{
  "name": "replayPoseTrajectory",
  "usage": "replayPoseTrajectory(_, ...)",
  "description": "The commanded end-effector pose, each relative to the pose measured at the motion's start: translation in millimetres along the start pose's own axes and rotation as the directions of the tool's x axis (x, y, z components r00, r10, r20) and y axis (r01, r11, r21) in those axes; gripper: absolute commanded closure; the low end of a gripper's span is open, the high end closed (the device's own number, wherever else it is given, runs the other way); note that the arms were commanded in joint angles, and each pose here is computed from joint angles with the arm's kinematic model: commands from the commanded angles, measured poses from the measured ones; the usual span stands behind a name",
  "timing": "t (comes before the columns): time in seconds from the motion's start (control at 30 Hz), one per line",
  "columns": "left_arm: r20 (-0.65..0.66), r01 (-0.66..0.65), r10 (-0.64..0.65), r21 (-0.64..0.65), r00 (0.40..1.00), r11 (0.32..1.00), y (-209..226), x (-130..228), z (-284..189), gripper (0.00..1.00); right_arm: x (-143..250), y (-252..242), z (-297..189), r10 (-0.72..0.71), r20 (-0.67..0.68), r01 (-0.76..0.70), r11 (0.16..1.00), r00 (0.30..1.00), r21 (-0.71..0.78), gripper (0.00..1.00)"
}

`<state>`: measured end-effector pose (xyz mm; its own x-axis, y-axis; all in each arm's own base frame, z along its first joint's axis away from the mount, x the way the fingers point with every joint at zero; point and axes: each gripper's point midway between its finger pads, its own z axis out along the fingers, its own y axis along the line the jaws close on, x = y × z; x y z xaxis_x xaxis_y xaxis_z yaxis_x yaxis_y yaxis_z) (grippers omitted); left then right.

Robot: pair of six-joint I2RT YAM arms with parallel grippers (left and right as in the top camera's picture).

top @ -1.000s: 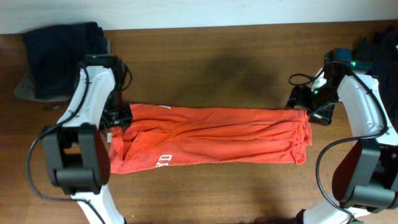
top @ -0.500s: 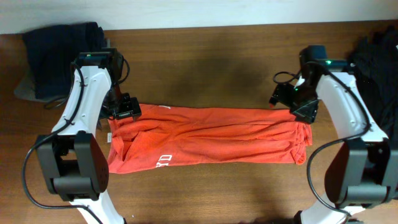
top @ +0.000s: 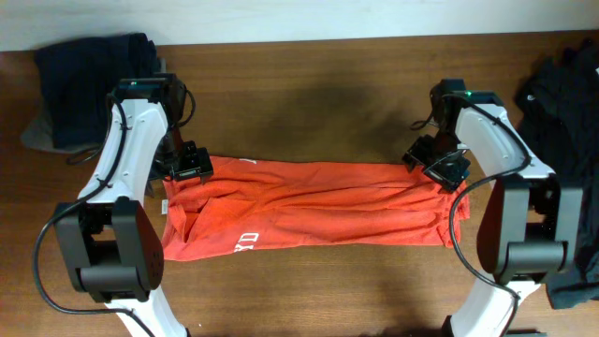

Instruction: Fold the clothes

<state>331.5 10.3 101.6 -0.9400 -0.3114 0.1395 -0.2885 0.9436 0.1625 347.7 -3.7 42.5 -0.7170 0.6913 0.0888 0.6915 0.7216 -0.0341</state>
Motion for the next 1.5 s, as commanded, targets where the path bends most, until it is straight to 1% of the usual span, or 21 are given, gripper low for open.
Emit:
replayPoseTrajectory(0.0,0.004,0.001,-0.001,0.009,1.000,1.000,-0.1,0.9,-2.5,0.01,-3.6,-8.2,4.5,0.039,0.011,-0.039,0.998,0.999,0.038,0.24)
replayPoseTrajectory(0.17,0.004,0.001,-0.001,0.009,1.000,1.000,-0.1,0.9,-2.5,0.01,-8.3,-18.0,8.2,0.049,0.040,-0.052,0.995,0.998,0.091,0.25)
replayPoseTrajectory(0.3,0.004,0.001,-0.001,0.009,1.000,1.000,-0.2,0.9,-2.5,0.01,-5.3,-24.9,16.3,0.072,0.028,-0.074,0.992,0.997,0.105,0.31)
replayPoseTrajectory(0.47,0.003,0.001,-0.001,0.009,1.000,1.000,-0.2,1.0,-2.5,0.01,-3.0,-35.0,30.4,0.089,0.016,-0.090,0.989,0.996,0.115,0.32)
replayPoseTrajectory(0.67,0.003,0.001,-0.001,0.009,1.000,1.000,-0.1,1.0,-2.5,0.01,-6.3,-42.5,32.8,0.114,0.009,-0.114,0.987,0.993,0.114,0.41)
replayPoseTrajectory(0.73,0.003,0.001,-0.001,0.008,1.000,1.000,0.0,0.9,-2.5,0.01,-7.3,-44.7,32.7,0.116,0.007,-0.116,0.987,0.993,0.114,0.45)
replayPoseTrajectory(0.8,0.004,0.001,-0.001,0.008,1.000,1.000,-0.1,0.9,-2.5,0.01,-7.3,-47.1,31.4,0.121,0.001,-0.120,0.986,0.993,0.118,0.47)
replayPoseTrajectory(0.83,0.004,0.001,-0.001,0.008,1.000,1.000,-0.1,0.9,-2.5,0.01,-7.5,-48.0,29.9,0.123,-0.001,-0.122,0.985,0.992,0.121,0.49)
replayPoseTrajectory(0.93,0.007,0.001,-0.001,0.010,1.000,1.000,-0.4,0.1,-2.4,0.01,-10.5,-47.3,22.4,0.105,0.001,-0.104,0.988,0.995,0.117,0.62)
replayPoseTrajectory(1.1,0.010,0.001,-0.001,0.011,1.000,1.000,-0.7,-0.9,-2.4,0.01,-12.3,-46.3,7.8,0.101,0.005,-0.100,0.988,0.995,0.117,0.76)
replayPoseTrajectory(1.17,0.011,0.001,-0.002,0.011,1.000,1.000,-0.7,-0.9,-2.5,0.01,-12.2,-46.5,6.9,0.101,0.004,-0.100,0.988,0.995,0.118,0.84)
replayPoseTrajectory(1.2,0.011,0.001,-0.002,0.011,1.000,1.000,-0.7,-0.9,-2.5,0.01,-12.2,-46.6,6.9,0.101,0.004,-0.101,0.988,0.995,0.118,0.86)
replayPoseTrajectory(1.33,0.010,0.001,-0.001,0.011,1.000,1.000,-0.6,-0.8,-2.5,0.01,-10.2,-48.8,6.4,0.085,-0.004,-0.084,0.988,0.996,0.129,0.87)
replayPoseTrajectory(1.37,0.010,0.001,-0.001,0.011,1.000,1.000,-0.6,-0.8,-2.5,0.01,-9.3,-49.9,5.7,0.078,-0.009,-0.077,0.988,0.997,0.134,0.89)
replayPoseTrajectory(1.43,0.011,-0.003,0.003,0.011,1.000,1.000,-0.7,-0.9,-2.5,0.01,-7.2,-53.6,4.2,0.078,-0.014,-0.075,0.985,0.997,0.153,0.96)
replayPoseTrajectory(1.47,0.011,-0.008,0.008,0.011,1.000,1.000,-0.8,-1.0,-2.5,0.01,-6.2,-55.4,2.9,0.078,-0.017,-0.074,0.984,0.997,0.162,0.96)
